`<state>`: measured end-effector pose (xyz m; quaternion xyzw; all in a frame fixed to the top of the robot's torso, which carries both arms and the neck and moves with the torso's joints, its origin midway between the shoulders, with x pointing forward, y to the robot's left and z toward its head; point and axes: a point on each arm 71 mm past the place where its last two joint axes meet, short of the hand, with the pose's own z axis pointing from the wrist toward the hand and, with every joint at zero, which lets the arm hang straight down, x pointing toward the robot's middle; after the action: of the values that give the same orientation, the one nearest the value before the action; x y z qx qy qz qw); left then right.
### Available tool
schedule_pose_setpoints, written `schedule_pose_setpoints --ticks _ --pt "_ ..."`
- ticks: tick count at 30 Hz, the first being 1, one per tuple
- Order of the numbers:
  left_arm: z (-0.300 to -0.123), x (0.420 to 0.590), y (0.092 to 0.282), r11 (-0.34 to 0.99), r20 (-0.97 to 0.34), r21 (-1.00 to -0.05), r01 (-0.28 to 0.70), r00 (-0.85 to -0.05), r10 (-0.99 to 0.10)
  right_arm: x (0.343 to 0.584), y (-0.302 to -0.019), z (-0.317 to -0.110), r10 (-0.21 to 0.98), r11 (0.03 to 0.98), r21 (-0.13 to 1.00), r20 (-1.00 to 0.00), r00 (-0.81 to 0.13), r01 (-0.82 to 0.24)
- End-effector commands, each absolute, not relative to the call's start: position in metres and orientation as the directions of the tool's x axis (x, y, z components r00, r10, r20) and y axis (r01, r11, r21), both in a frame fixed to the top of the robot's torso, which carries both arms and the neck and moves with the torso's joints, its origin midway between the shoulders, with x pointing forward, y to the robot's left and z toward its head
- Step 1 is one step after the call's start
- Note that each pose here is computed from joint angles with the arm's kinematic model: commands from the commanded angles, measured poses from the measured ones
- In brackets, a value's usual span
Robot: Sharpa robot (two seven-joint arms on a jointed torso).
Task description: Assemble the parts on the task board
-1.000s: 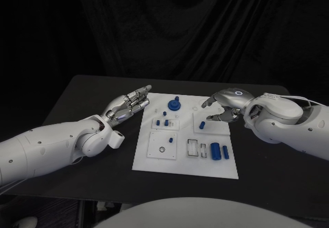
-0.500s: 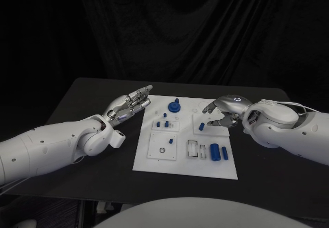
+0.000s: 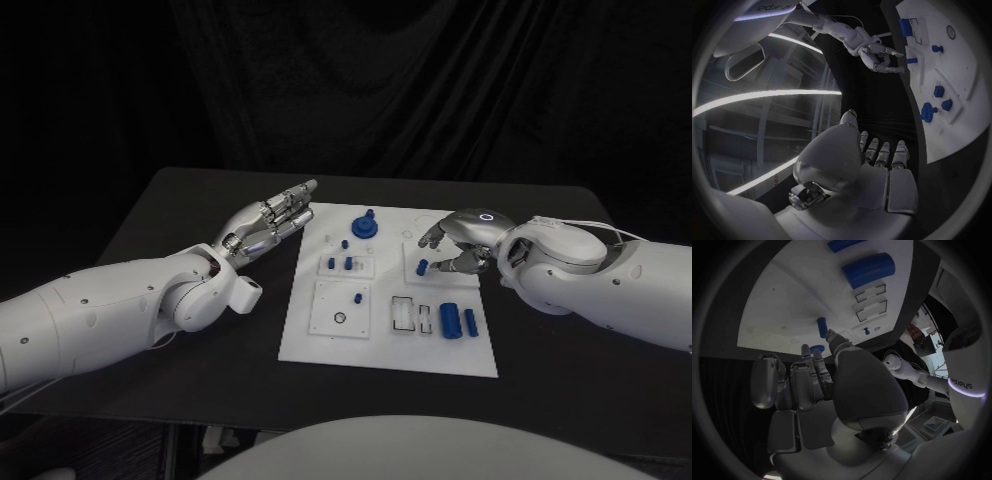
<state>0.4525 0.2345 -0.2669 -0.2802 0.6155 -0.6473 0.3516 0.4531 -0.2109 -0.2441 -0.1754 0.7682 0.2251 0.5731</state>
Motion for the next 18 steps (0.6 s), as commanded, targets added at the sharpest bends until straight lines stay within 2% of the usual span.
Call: schedule_pose_setpoints --ticks 1,18 --pt "-0.26 0.4509 0.2356 -0.069 -0.045 -0.983 0.17 -0.59 -0.806 0.4537 -0.2075 -0.2478 -0.015 0.828 0.151 -0.957 -0.29 -0.541" --pt "-0.2592 0.4493 0.2366 -0.07 -0.044 -0.983 0.17 -0.587 -0.808 0.4563 -0.2039 -0.2546 -0.043 0.826 0.146 -0.946 -0.32 -0.544"
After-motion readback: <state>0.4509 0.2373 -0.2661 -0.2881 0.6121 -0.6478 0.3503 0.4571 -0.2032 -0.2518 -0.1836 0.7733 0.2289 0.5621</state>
